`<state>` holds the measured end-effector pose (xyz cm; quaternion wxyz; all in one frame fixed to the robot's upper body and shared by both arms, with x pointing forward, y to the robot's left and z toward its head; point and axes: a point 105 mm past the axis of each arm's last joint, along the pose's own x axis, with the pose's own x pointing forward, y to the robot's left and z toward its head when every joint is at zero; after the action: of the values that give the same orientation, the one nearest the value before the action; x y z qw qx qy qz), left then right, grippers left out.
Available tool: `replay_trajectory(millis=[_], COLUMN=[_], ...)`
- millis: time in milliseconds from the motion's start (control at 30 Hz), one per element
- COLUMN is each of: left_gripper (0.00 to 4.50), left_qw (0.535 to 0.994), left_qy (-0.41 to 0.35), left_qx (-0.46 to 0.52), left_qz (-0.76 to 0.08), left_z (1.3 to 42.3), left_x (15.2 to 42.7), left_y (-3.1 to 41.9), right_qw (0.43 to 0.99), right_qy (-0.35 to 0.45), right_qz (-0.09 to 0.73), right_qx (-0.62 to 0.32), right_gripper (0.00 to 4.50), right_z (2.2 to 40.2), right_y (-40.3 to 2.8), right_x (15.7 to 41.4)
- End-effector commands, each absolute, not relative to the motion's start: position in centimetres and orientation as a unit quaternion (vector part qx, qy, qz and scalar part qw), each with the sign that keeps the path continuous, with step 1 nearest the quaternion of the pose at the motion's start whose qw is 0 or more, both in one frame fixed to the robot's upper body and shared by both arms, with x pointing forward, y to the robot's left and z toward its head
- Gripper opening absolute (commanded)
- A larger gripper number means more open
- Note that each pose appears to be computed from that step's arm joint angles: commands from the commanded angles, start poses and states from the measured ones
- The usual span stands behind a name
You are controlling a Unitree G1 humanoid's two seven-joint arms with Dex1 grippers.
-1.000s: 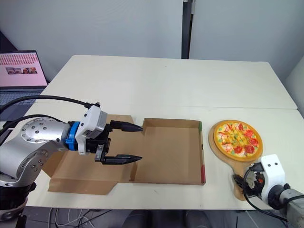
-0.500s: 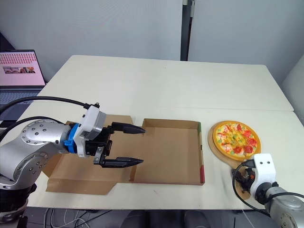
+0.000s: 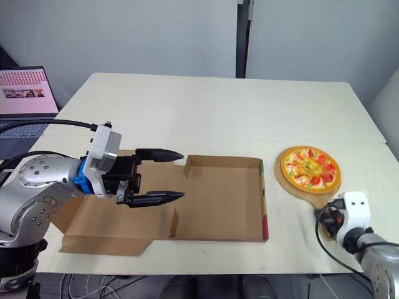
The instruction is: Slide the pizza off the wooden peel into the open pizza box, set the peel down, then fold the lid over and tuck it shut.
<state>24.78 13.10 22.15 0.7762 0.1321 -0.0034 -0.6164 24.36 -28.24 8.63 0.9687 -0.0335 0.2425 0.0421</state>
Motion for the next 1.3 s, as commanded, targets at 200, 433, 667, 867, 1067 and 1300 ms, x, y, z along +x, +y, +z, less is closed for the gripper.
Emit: replay_trajectory(millis=[200,433,667,867,1067,1300], left_gripper=[4.50,4.50,4.50,4.50,4.50,4.50], left_qw=[0.806,0.834,0.844,0.842,0.837,0.832], left_qy=[0.005,0.044,0.063,0.066,0.063,0.064], left_qx=[0.166,0.173,0.177,0.178,0.180,0.178], left_qz=[-0.567,-0.522,-0.503,-0.505,-0.514,-0.522], left_z=[22.0,21.1,20.1,19.7,19.6,19.4], left_x=[24.8,24.1,23.3,23.1,23.3,23.2], left_y=[15.5,18.7,19.6,19.4,18.9,18.5], right_qw=[0.975,0.933,0.862,0.822,0.788,0.775], right_qy=[0.109,0.084,0.098,0.091,0.079,0.063], right_qz=[0.123,0.245,0.359,0.408,0.435,0.432], right_qx=[-0.148,-0.250,-0.343,-0.387,-0.428,-0.458], right_gripper=[1.59,1.59,1.59,1.59,1.59,1.59], right_z=[17.8,21.6,22.1,22.0,21.7,21.7], right_y=[-29.2,-27.0,-23.7,-21.7,-20.5,-20.2], right_x=[28.3,29.6,30.0,30.5,30.9,31.5])
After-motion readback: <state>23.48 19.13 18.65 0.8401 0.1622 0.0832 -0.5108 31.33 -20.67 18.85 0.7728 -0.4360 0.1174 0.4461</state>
